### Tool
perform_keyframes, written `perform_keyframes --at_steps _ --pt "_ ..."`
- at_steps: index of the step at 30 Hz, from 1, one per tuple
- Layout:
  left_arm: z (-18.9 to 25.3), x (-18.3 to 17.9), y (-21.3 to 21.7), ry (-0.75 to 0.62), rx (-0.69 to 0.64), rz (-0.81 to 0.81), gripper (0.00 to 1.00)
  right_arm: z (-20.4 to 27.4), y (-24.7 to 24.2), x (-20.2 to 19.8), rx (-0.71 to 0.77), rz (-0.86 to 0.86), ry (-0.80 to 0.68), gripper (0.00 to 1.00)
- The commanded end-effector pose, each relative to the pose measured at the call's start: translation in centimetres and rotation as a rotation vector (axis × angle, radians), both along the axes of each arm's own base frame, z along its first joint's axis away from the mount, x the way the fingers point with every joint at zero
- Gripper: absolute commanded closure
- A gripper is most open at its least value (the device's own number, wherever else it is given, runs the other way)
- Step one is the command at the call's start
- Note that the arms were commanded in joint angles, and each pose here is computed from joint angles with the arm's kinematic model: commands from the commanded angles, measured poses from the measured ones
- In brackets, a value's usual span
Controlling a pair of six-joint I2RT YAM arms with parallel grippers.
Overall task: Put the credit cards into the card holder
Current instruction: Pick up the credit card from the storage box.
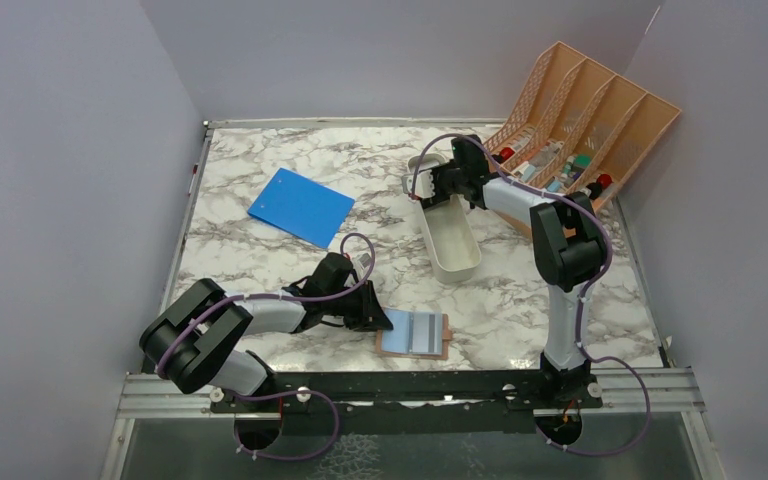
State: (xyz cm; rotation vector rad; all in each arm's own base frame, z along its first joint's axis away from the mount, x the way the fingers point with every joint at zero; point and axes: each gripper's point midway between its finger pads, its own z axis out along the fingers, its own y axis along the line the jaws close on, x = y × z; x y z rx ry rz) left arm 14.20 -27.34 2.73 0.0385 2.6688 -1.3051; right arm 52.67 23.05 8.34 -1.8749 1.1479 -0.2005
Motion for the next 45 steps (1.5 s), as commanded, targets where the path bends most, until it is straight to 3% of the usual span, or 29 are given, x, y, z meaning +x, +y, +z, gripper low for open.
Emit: perform_keyframes --at_steps 1,5,10,23,29,40,45 --pt "0.8 0.4 -0.5 -0.021 -0.032 -0.013 0.80 4.8 0.3 1.3 0.059 0.003 -0.104 0.72" --pt "0.9 0.4 -0.5 -0.023 -0.034 -0.013 0.80 4.9 0.2 1.4 0.056 0.000 -0.108 0.73" --pt "0.9 0.4 -0.5 -0.023 -0.033 -0.014 0.80 5.5 -0.2 1.4 0.055 -0.003 -0.118 0.86" --pt "0.8 0.4 -0.5 -0.021 -0.034 -0.013 0.80 5.8 -0.6 1.1 0.048 -0.006 -0.108 0.88" --pt "0.7 0.5 -0.6 -0.022 -0.030 -0.012 0.80 5.3 -1.0 0.0 0.015 0.005 -0.074 0.99" --pt "1.0 0.6 -0.6 -0.027 -0.035 -0.006 0.99 6.1 -2.0 -2.5 -0.001 0.005 -0.061 0.99" --pt "0.7 0.7 -0.5 -0.022 -0.029 0.006 1.00 8.2 -2.4 -4.2 0.048 -0.024 -0.063 0.99"
